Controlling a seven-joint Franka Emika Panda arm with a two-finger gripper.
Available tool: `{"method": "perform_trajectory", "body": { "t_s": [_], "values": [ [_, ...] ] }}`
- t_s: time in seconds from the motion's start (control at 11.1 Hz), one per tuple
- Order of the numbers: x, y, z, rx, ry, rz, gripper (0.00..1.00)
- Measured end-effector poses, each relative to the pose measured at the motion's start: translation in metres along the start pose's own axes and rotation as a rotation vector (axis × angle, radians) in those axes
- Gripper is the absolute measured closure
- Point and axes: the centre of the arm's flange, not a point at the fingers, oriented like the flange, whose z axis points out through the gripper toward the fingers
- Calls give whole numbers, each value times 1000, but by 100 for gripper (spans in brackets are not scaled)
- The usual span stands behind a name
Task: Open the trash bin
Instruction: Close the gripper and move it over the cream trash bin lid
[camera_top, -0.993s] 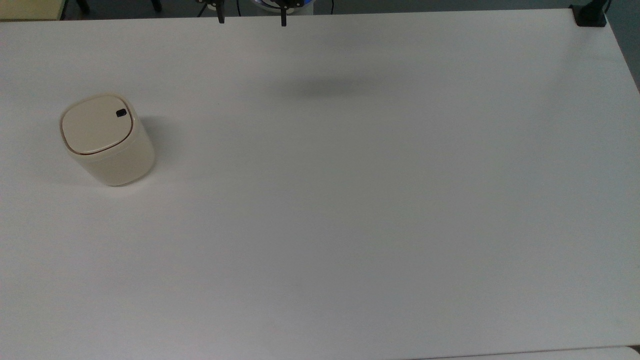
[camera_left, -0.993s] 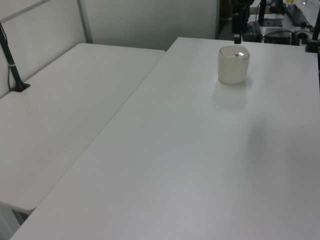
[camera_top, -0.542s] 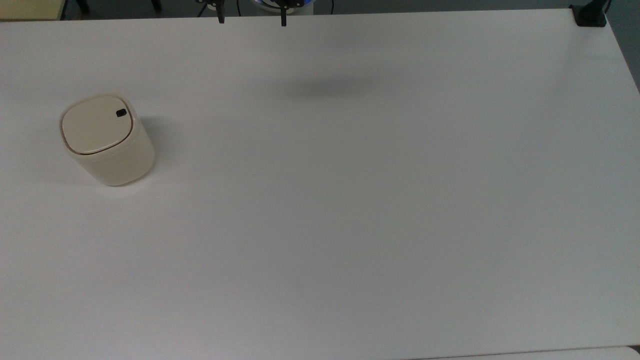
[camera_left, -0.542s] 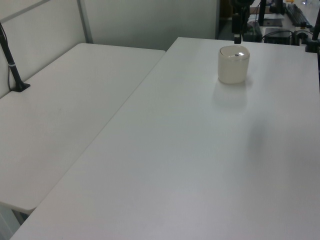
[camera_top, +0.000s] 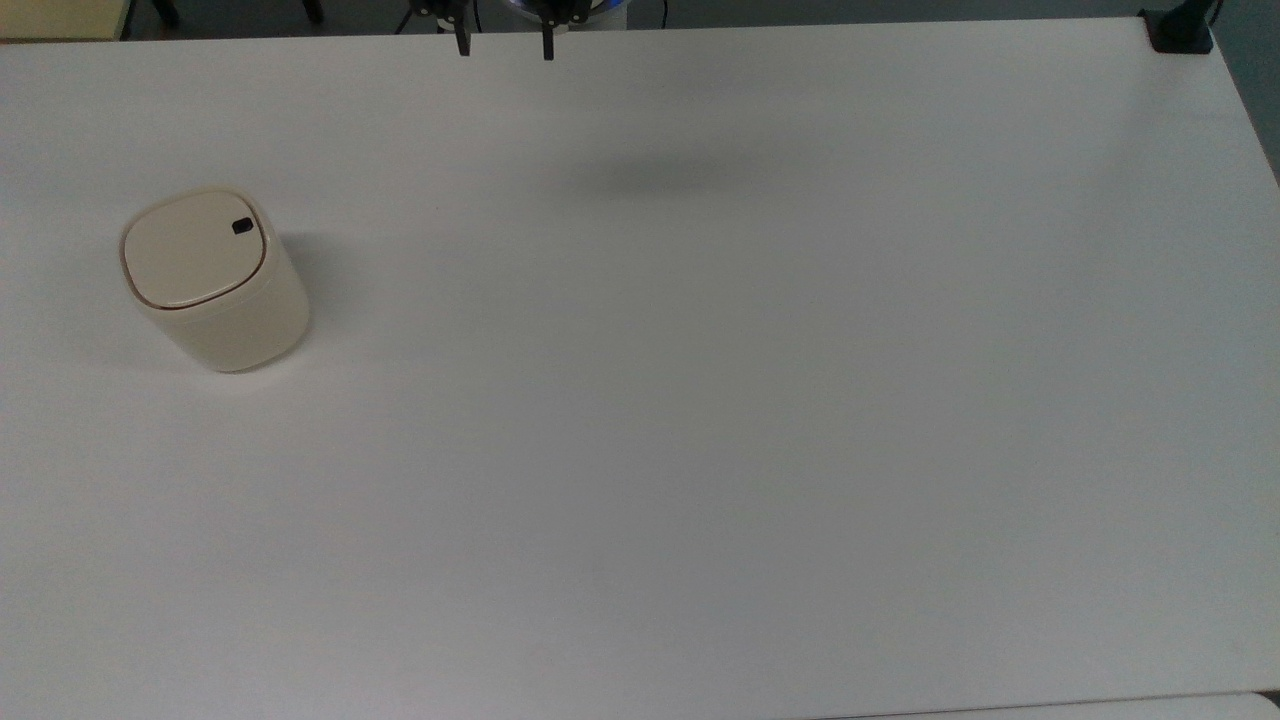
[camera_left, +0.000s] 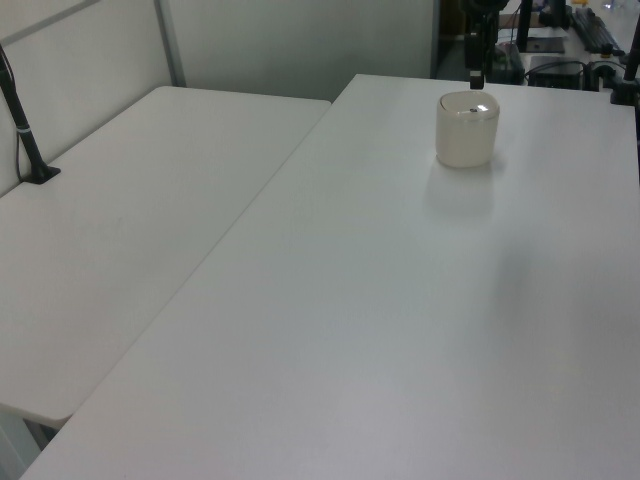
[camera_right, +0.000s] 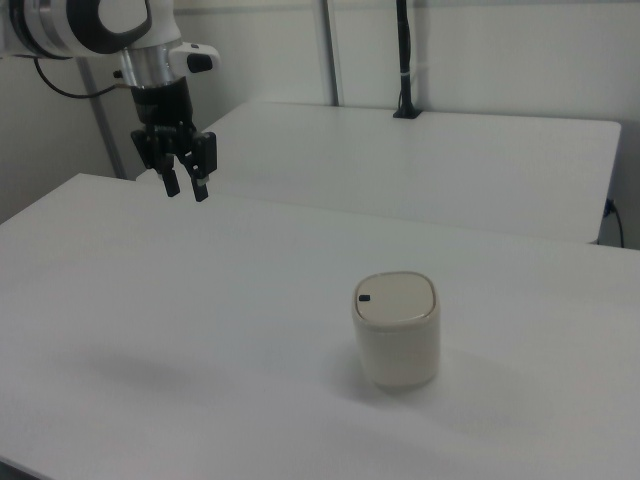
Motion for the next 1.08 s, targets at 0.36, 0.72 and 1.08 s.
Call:
{"method": "perform_trajectory", "body": {
  "t_s": [0.36,0.72,1.08],
  "values": [
    [0,0,0,0,0,0,80],
    [0,3,0,0,0,6,99],
    [7,40,4,-10,43,73,99]
  ]
}}
